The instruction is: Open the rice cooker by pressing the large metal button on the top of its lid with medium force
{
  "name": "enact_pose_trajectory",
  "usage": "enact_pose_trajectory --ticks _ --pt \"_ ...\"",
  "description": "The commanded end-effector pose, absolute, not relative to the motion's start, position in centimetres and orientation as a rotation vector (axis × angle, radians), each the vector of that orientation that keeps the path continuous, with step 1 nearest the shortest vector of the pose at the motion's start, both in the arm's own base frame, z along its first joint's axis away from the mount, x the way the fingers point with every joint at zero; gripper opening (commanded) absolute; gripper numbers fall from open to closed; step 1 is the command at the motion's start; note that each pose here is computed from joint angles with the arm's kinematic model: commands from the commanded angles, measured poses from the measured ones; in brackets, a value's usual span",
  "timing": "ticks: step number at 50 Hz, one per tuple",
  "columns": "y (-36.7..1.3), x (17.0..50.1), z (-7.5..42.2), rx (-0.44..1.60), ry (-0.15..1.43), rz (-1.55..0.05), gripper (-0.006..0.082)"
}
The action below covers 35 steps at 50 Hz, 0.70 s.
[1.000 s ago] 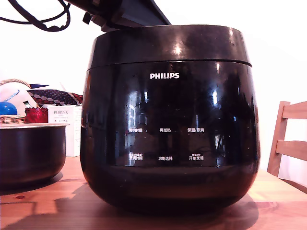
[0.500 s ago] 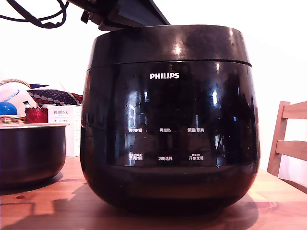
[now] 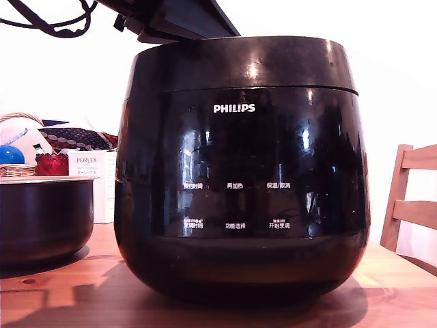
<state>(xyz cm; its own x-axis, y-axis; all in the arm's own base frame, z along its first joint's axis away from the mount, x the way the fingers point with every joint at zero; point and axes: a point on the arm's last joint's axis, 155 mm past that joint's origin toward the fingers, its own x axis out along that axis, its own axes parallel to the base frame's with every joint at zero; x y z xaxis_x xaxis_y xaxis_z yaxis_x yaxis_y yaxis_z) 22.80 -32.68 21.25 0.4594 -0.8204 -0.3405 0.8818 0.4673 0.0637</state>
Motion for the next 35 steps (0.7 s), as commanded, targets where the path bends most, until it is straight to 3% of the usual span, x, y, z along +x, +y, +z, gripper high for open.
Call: enact_pose_trajectory --ticks 1,35 --pt "-31.5 22.0 15.0 0.317 0.454 -1.054 -0.0024" --pt "-30.7 21.9 11.5 0.391 0.561 -1.036 -0.0024"
